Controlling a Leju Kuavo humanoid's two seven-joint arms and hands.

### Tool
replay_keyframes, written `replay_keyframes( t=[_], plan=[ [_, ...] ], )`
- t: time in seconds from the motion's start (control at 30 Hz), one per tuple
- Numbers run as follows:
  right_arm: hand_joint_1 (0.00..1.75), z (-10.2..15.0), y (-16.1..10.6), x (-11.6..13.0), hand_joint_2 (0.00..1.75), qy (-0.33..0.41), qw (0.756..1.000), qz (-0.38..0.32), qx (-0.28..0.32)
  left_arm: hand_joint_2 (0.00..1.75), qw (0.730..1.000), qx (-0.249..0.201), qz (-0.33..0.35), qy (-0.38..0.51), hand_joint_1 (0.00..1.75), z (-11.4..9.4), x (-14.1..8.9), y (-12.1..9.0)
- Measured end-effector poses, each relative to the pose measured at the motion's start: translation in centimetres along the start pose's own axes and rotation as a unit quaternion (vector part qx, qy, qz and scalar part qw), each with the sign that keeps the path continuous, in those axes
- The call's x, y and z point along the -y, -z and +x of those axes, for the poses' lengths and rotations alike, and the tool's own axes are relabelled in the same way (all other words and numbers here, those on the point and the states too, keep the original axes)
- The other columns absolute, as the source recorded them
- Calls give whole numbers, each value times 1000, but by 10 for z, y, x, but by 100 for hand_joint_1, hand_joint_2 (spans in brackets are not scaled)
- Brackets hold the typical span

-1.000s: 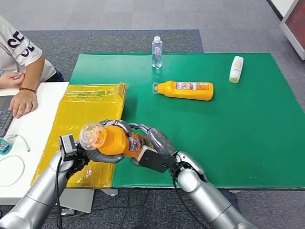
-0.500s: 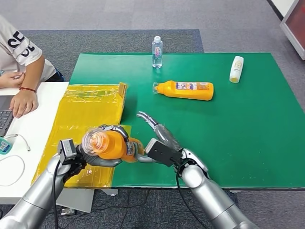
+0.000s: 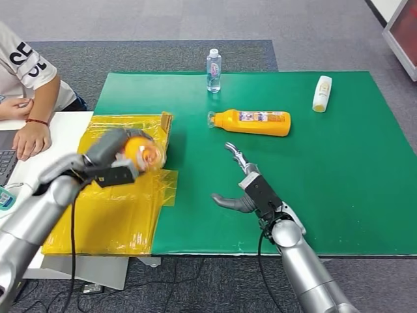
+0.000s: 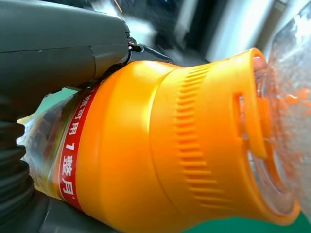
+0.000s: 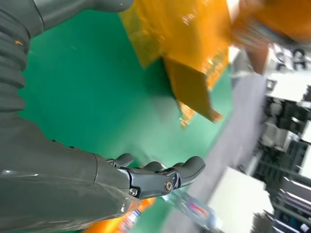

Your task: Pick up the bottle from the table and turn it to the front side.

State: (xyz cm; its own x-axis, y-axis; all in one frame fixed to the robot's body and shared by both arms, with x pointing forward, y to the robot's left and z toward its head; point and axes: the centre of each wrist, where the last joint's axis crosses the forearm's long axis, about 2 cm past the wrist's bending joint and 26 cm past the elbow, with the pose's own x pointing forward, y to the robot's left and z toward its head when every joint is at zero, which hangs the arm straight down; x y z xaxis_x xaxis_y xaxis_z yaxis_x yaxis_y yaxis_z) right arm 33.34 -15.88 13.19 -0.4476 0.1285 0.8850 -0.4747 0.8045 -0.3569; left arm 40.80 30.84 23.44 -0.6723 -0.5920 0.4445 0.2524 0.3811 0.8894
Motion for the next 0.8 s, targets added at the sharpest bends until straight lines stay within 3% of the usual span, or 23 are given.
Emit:
replay_keyframes(
  t=[0.1,0.23,0.47,0.63,0.8],
  plan=[
    [0,-7,-9,-3,175,2,1000,0,-16,175,996,-41,11,79,175,0,-54,19],
    [0,-10,-11,-4,175,3,1000,-1,-25,175,988,-68,4,137,175,3,-86,36],
    [0,-14,-12,-7,175,5,999,0,-34,175,987,-74,-33,141,175,-1,-80,50],
    [0,-16,-10,-8,175,6,999,4,-38,175,995,-35,-91,39,175,-10,-69,48],
    [0,-13,1,-6,175,10,1000,8,-27,175,991,-6,-109,-80,175,-29,-65,30]
  ],
)
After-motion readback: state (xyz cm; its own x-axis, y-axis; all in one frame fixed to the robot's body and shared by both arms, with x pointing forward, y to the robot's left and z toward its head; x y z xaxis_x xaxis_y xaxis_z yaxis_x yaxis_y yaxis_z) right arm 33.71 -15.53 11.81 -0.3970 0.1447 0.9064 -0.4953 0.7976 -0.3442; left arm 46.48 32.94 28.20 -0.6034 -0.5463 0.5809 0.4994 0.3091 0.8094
